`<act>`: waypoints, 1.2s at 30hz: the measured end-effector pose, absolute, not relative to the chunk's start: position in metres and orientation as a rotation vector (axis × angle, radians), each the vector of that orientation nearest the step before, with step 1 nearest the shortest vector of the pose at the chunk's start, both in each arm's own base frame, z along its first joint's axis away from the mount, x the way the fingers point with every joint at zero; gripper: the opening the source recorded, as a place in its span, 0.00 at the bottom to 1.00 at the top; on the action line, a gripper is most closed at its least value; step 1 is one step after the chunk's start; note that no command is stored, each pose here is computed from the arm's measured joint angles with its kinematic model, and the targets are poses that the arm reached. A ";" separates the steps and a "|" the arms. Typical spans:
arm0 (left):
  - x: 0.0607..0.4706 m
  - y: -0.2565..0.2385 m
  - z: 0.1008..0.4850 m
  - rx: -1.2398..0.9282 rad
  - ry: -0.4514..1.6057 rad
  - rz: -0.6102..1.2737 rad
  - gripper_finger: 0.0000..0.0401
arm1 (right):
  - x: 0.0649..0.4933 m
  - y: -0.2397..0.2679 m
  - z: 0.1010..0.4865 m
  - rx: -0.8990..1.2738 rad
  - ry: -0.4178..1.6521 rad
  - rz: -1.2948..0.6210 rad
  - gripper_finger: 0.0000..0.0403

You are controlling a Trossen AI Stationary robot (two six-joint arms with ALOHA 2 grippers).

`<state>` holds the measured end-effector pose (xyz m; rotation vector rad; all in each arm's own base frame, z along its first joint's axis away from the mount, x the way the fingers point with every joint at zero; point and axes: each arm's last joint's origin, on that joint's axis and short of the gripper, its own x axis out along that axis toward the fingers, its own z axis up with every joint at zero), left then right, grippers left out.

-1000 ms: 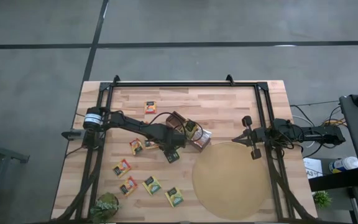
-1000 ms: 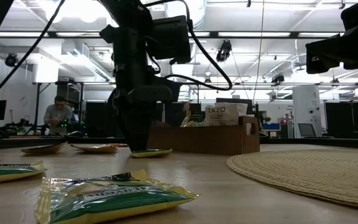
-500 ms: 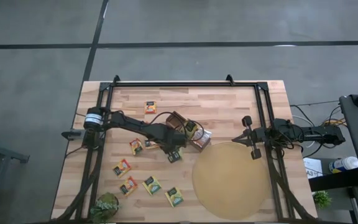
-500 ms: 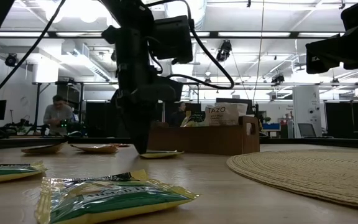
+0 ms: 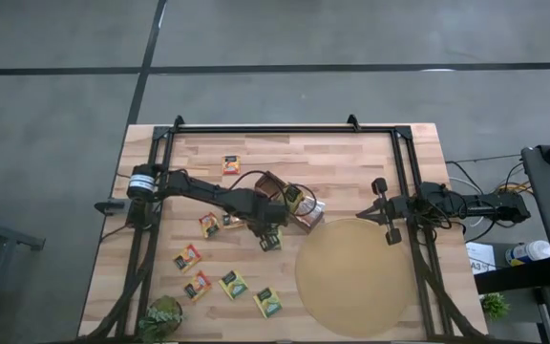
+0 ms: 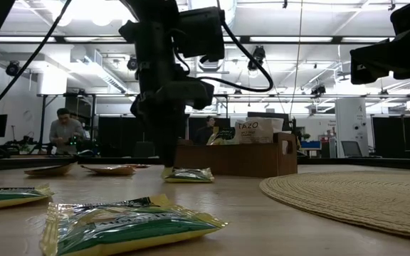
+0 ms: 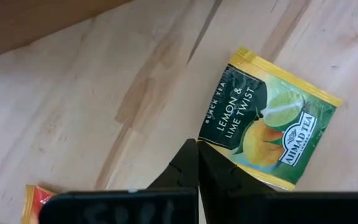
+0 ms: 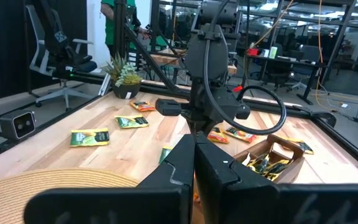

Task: Pick & Place Tea
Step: Put the yellow tea bag into the middle section of the wooden organizer

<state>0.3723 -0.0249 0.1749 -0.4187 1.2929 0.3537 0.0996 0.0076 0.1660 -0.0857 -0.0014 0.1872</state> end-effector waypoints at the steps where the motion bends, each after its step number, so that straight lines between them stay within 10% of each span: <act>1: 0.372 -0.025 0.175 -0.418 1.295 0.354 0.00 | 0.100 0.008 0.166 -0.086 -0.001 0.187 0.02; 36: 0.366 -0.025 0.161 -0.444 1.314 0.370 0.00 | 0.100 0.008 0.166 -0.086 -0.001 0.187 0.02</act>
